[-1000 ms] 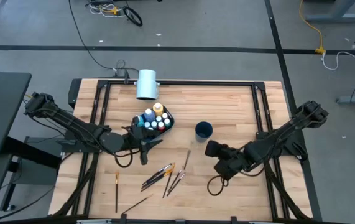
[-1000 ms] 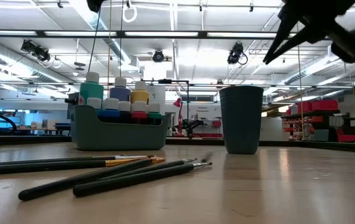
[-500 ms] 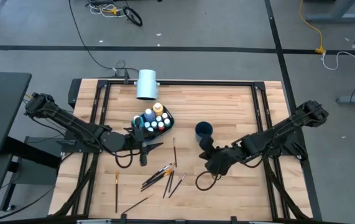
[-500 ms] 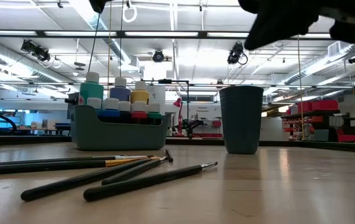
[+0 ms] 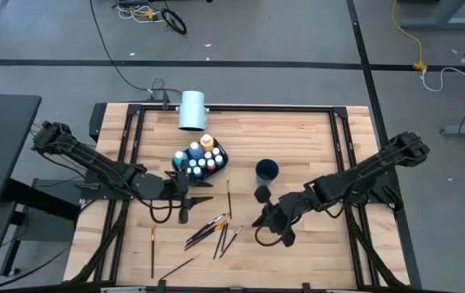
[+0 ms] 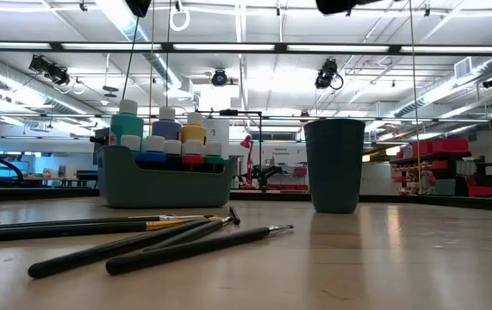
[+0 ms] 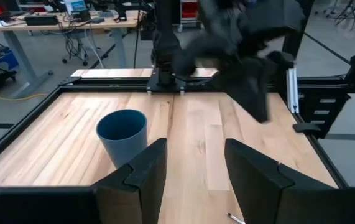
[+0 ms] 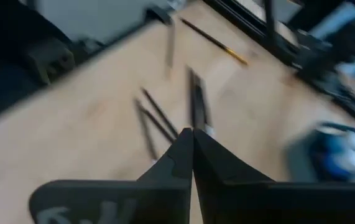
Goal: Pick & Place Paint Supplies
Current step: Put the silver paint brush into the blue cup
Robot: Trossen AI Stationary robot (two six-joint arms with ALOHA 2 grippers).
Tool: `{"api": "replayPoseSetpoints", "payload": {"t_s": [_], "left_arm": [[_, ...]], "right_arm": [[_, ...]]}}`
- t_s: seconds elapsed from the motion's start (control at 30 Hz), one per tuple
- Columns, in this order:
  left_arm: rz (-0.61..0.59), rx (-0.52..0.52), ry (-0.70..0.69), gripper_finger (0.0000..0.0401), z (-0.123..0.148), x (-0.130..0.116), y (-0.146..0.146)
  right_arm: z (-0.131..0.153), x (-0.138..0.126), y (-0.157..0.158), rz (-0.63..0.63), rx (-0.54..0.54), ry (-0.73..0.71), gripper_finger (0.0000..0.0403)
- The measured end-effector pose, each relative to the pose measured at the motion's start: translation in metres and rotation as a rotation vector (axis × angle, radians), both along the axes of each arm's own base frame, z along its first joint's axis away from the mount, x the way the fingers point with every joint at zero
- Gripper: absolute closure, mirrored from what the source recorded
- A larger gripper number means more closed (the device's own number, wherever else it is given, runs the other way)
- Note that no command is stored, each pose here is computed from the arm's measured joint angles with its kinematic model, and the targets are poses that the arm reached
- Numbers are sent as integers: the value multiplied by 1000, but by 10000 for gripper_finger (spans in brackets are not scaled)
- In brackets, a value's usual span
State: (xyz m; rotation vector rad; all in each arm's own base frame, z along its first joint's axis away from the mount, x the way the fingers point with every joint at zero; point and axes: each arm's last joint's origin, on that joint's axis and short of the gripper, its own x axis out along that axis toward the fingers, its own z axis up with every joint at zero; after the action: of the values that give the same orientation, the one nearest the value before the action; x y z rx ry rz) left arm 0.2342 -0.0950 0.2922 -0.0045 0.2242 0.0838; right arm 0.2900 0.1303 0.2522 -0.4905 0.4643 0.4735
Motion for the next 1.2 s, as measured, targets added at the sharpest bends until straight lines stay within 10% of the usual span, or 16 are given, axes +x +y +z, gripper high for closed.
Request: {"api": "replayPoseSetpoints", "payload": {"t_s": [0.47,1.0,1.2], "left_arm": [[7,-4,-10,230,1,0,0],[-18,-5,-7,230,1,0,0],[-17,-5,-7,230,1,0,0]], "right_arm": [[-118,23,2,-202,270,-18,268],[-181,40,-18,-248,268,120,284],[-182,40,-19,-171,265,140,351]]}}
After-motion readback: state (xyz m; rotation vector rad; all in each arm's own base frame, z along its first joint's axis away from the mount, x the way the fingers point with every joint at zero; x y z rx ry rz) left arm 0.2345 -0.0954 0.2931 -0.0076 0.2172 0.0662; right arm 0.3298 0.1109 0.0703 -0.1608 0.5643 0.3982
